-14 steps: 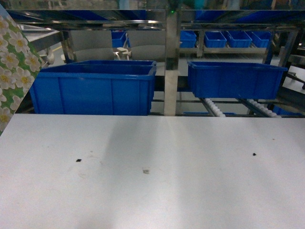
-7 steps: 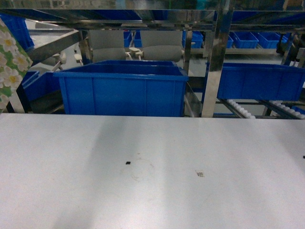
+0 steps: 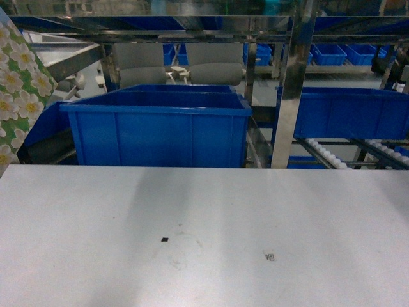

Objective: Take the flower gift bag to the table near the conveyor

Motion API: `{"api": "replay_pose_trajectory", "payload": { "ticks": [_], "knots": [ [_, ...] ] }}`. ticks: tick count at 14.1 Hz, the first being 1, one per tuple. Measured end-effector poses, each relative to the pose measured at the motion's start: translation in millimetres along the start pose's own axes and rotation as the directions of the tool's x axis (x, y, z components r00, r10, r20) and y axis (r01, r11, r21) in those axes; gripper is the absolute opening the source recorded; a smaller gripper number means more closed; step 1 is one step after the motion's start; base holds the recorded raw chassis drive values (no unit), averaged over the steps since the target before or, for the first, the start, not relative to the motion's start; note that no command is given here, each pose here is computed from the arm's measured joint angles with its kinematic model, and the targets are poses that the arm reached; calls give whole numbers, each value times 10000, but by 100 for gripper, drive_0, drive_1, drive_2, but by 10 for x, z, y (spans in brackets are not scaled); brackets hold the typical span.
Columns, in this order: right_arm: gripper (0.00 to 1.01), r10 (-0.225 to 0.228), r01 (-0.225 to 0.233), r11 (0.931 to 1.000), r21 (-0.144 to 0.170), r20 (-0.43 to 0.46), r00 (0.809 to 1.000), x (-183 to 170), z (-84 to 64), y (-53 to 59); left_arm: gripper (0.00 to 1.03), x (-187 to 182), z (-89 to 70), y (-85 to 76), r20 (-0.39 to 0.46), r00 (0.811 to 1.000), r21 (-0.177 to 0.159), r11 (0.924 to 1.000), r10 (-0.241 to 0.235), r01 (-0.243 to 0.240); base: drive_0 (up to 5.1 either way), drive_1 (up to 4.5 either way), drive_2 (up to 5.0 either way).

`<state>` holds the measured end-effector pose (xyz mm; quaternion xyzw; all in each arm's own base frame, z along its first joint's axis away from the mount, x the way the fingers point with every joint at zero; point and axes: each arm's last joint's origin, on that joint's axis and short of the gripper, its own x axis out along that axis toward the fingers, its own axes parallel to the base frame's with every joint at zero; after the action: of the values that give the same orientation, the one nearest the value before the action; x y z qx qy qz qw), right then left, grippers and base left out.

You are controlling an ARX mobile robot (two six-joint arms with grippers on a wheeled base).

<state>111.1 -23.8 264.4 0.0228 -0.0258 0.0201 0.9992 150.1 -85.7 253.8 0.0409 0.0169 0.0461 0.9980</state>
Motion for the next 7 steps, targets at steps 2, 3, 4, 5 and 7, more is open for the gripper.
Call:
{"api": "replay_pose_trajectory", "payload": {
  "ticks": [2, 3, 4, 5, 7],
  "knots": [
    [2, -4, 4, 10000, -1, 4, 10000, 0, 0, 0, 2, 0, 0, 0, 3, 10000, 1, 10000, 0, 0, 9, 438, -419],
    [2, 1, -1, 10000, -6, 18, 10000, 0, 2, 0, 2, 0, 3, 0, 29, 10000, -21, 10000, 2, -2, 0, 0, 0],
    [2, -8, 8, 10000, 44, -126, 9999, 14, -13, -6, 2, 11, -17, -11, -102, 9999, 95, 10000, -13, 14, 0, 0, 0],
    [2, -9, 10, 10000, 51, -148, 9999, 15, -16, -6, 2, 9, -11, -7, -52, 10000, 49, 10000, 9, -8, 0, 0, 0],
    [2, -2, 3, 10000, 14, -40, 10000, 4, -5, -2, 2, 9, -11, -7, -55, 10000, 52, 10000, 1, -1, 188, -83, -83]
  ]
}}
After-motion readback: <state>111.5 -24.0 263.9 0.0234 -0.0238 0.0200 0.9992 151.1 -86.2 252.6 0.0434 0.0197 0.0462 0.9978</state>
